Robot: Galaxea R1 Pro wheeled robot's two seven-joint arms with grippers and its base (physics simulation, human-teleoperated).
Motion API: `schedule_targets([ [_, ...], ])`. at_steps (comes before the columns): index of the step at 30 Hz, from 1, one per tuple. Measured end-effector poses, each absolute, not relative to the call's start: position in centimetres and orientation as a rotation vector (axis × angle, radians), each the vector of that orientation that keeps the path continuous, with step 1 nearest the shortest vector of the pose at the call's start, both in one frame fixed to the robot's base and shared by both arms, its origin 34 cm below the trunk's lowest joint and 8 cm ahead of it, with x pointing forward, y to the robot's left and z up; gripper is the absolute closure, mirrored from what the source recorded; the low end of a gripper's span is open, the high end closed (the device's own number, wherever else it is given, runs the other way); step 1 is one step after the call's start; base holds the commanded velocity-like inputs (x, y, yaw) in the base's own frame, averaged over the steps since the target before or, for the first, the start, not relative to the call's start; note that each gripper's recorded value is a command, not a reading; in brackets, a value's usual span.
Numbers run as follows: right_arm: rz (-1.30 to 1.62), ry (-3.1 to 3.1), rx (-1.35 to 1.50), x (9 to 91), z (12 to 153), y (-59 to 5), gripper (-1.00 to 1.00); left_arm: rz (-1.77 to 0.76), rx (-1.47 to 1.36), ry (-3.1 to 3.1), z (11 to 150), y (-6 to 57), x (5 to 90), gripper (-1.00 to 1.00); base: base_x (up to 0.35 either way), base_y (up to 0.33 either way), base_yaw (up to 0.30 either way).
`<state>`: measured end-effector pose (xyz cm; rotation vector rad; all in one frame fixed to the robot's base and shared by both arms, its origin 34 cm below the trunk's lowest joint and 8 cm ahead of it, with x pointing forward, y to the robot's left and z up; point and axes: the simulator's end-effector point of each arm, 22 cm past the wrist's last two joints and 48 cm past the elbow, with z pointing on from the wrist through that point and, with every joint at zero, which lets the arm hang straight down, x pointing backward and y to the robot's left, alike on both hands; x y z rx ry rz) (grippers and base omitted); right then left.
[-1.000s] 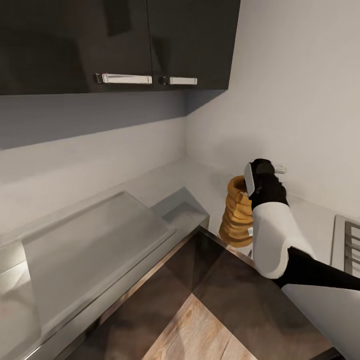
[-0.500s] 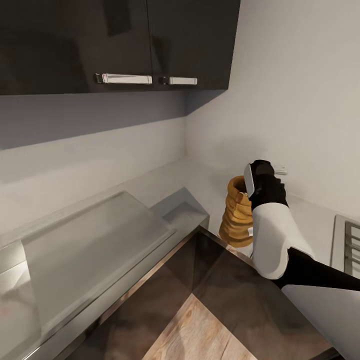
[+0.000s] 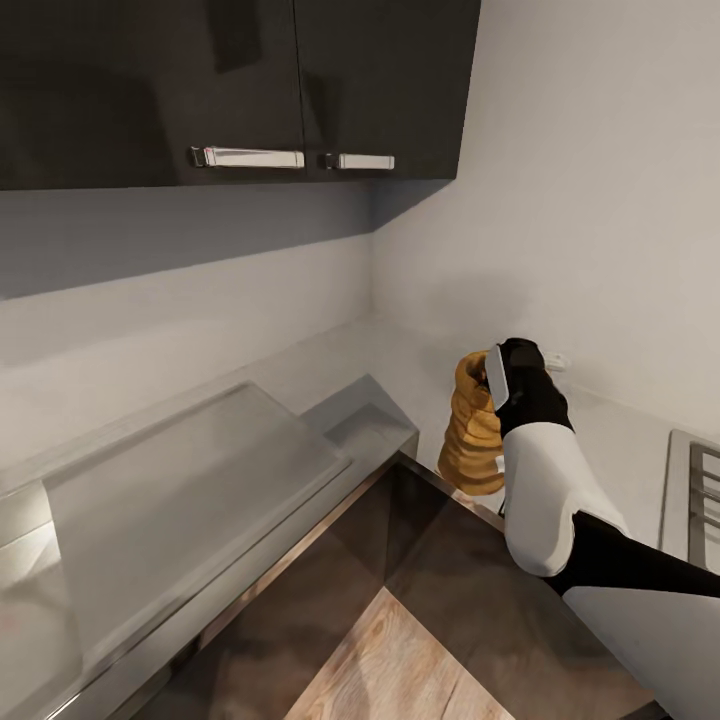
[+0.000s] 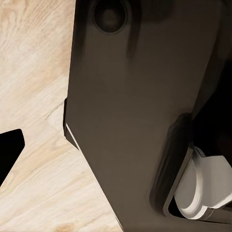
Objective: In the kitchen, take the popcorn bag from the countertop, put it into the microwave, and heat it until the popcorn is cooked so the cooked popcorn ends up inside the bag.
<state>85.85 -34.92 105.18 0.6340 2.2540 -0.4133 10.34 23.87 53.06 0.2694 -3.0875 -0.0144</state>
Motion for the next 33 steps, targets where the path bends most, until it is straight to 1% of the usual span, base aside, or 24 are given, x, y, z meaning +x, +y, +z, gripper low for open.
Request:
schedule_targets([
  [8,-0.395,2.278,0.644,85.6,104.5,-34.8,-1.00,-0.014,0.269,-3.087,53.1,23.9,10.3,-1.00,0.000,0.000,0.000],
  [9,-0.393,2.280,0.646,85.5,104.5,-34.8,1.00,-0.014,0.269,-3.087,53.1,23.9,10.3,-1.00,0.000,0.000,0.000],
  [22,-0.409,2.285,0.637,85.4,104.6,-35.0,1.00,-0.014,0.269,-3.087,53.1,23.9,10.3,-1.00,0.000,0.000,0.000],
  [26,-0.447,2.354,0.576,84.6,104.5,-34.5,1.00,-0.014,0.269,-3.087,53.1,23.9,10.3,-1.00,0.000,0.000,0.000],
  [30,-0.540,2.354,0.430,85.1,106.3,-32.9,1.00,-0.014,0.269,-3.087,53.1,23.9,10.3,-1.00,0.000,0.000,0.000],
  [33,-0.558,2.324,0.410,85.4,107.5,-32.8,1.00,-0.014,0.269,-3.087,53.1,23.9,10.3,-1.00,0.000,0.000,0.000],
])
